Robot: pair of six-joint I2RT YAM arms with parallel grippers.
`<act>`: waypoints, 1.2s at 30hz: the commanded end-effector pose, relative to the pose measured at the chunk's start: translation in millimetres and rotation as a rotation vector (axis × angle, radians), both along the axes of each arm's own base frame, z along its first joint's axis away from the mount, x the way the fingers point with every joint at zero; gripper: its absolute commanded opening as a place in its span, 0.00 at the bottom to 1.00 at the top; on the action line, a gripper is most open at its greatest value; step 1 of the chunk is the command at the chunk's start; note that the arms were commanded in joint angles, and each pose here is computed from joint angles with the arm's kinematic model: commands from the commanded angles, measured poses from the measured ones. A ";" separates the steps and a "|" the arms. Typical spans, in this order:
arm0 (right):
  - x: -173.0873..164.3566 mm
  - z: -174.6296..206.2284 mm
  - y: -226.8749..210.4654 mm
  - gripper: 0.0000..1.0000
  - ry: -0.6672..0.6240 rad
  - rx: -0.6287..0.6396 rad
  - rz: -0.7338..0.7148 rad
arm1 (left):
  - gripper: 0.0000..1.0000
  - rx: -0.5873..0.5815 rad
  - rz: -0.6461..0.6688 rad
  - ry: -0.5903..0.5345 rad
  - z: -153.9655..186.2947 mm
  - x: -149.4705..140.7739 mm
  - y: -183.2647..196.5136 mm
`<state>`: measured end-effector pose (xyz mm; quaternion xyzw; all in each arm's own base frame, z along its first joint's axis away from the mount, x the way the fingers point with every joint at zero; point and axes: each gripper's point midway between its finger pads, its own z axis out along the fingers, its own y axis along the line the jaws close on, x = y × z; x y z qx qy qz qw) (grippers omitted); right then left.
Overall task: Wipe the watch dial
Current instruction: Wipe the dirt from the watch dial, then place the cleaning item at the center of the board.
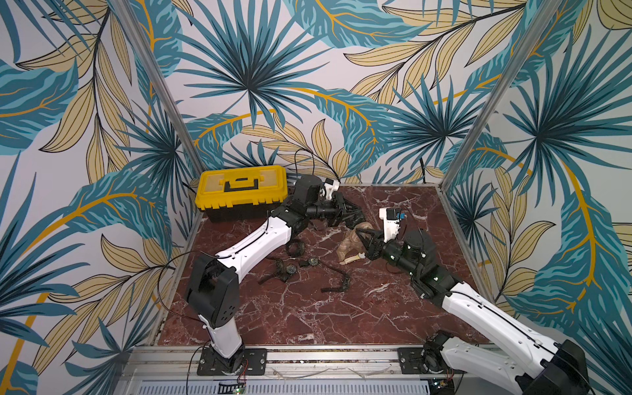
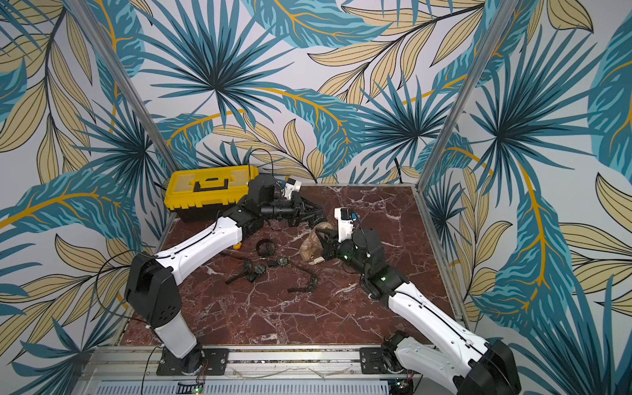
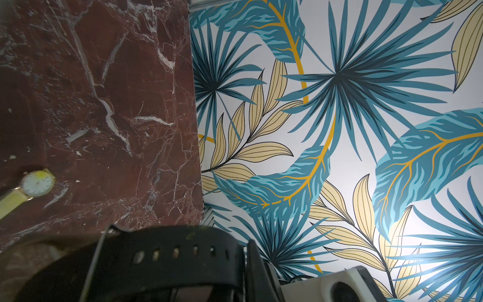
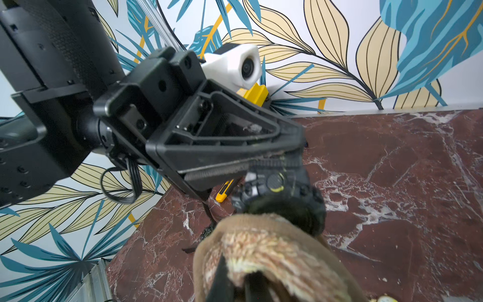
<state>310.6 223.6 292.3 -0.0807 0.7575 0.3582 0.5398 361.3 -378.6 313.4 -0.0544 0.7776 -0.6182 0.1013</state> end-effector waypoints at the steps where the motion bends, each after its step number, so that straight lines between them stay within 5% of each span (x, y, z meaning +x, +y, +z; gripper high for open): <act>1: 15.8 25.9 -2.4 0.00 -0.086 0.037 -0.047 | 0.00 -0.025 -0.045 -0.049 17.5 -6.5 -9.2; 7: 43.8 19.1 -27.6 0.00 -0.062 0.050 -0.226 | 0.00 -0.021 -0.066 -0.054 15.5 -13.1 -12.8; 14: 66.3 -22.0 -84.9 0.00 0.154 0.093 -0.451 | 0.00 0.042 -0.048 -0.068 9.9 -12.2 -6.6; 27: 7.5 -148.6 -137.4 0.06 0.641 -0.158 -0.531 | 0.00 0.052 -0.028 -0.039 -0.6 1.2 0.2; 31: -11.2 -181.4 -152.6 0.25 0.774 -0.244 -0.564 | 0.00 0.057 -0.023 -0.032 -4.3 1.4 2.2; 36: -24.3 -182.2 -178.9 0.65 0.799 -0.354 -0.654 | 0.00 0.066 -0.012 -0.026 -9.4 2.9 5.9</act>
